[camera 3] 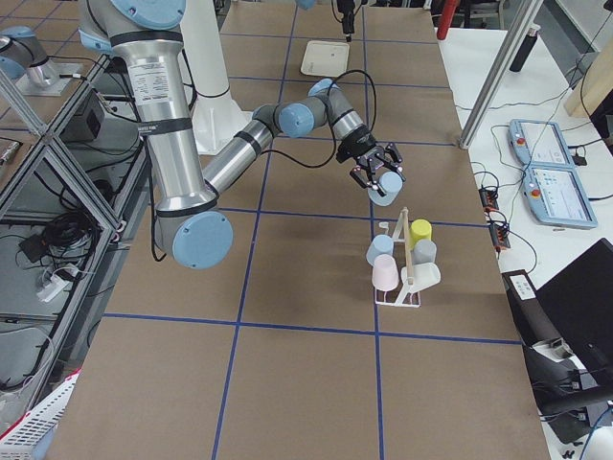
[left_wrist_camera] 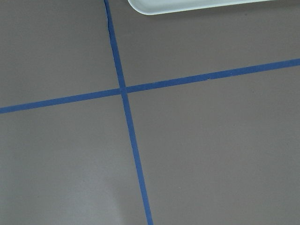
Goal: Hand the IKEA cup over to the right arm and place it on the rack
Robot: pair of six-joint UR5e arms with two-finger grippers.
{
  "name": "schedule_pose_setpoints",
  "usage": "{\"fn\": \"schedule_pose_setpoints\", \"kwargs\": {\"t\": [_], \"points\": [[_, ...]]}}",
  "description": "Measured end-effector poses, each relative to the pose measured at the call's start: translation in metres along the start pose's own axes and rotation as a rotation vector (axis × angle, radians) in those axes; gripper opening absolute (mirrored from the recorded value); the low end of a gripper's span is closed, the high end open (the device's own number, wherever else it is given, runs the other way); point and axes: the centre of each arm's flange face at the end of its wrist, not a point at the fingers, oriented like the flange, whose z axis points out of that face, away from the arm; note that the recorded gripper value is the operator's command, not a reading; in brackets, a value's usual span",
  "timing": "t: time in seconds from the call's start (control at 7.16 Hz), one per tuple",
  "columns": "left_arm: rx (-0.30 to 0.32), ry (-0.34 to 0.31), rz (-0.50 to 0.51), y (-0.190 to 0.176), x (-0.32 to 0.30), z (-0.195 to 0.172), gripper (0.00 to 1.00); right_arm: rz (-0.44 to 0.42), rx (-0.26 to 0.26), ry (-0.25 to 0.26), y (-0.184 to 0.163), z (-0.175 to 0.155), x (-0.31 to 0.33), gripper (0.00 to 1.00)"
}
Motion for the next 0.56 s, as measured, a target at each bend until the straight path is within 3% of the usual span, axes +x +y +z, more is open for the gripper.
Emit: {"fn": "schedule_pose_setpoints", "kwargs": {"t": [0.56], "points": [[-0.002, 0.004, -0.013, 0.0, 0.003, 0.001, 1.0, -0.03, -0.064, -0.02, -0.037, 0.022, -0.001, 0.42]]}}
